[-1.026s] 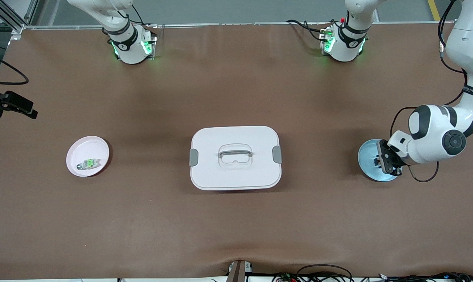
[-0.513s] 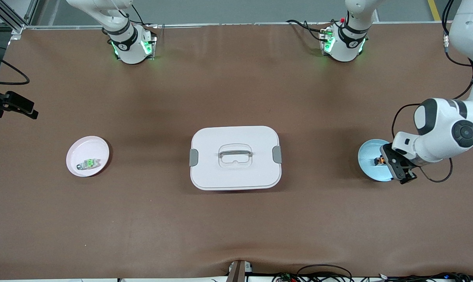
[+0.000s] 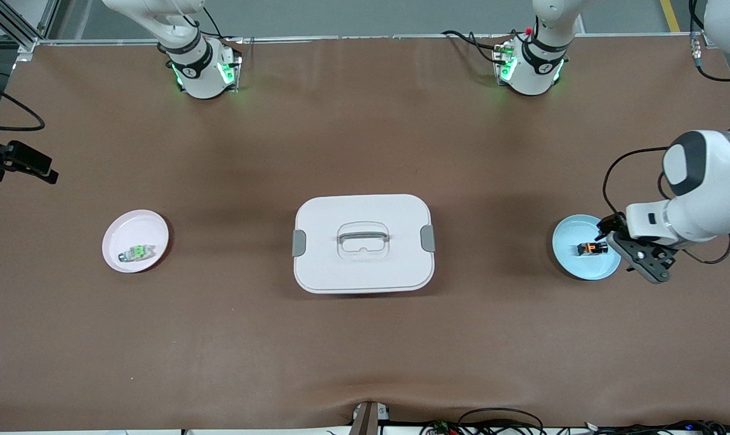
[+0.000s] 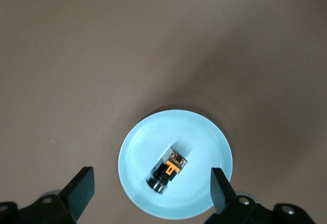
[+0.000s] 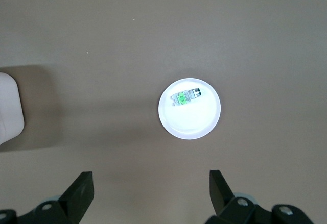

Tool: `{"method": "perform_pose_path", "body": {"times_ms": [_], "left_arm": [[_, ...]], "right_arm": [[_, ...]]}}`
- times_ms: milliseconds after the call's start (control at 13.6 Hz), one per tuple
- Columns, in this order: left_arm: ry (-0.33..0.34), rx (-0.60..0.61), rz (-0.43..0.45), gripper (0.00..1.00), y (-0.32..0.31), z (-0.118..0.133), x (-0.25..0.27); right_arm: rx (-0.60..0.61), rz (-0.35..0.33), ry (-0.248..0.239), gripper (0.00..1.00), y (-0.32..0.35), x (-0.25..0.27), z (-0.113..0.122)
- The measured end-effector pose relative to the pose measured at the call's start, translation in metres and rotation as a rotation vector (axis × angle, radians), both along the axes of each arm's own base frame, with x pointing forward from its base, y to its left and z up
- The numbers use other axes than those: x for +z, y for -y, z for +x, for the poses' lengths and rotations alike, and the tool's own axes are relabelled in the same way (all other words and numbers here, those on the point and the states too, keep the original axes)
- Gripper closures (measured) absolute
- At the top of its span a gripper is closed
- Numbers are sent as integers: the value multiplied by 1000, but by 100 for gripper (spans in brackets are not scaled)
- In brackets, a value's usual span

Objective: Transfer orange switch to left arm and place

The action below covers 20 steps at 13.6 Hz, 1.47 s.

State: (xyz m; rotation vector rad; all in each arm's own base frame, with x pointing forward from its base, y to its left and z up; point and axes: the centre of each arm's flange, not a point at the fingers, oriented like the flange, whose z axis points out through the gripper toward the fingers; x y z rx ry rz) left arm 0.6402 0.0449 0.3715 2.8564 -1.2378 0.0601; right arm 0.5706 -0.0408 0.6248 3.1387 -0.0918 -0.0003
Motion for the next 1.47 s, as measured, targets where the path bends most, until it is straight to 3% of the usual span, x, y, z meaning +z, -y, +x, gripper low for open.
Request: {"method": "perform_pose_path", "body": {"times_ms": [440, 880, 1099, 1466], "left_arm": [[19, 264, 6, 0, 2, 15, 89], [32, 501, 9, 0, 26, 5, 139], [25, 616, -32, 0, 35, 2, 158], [-61, 740, -13, 0, 85, -9, 176]], "right_arm": [[-2, -1, 0, 0, 1, 0, 0], [-3, -1, -1, 0, 2, 0, 0], [-3, -1, -1, 0, 2, 0, 0], [-4, -1, 0, 0, 2, 1, 0]]}}
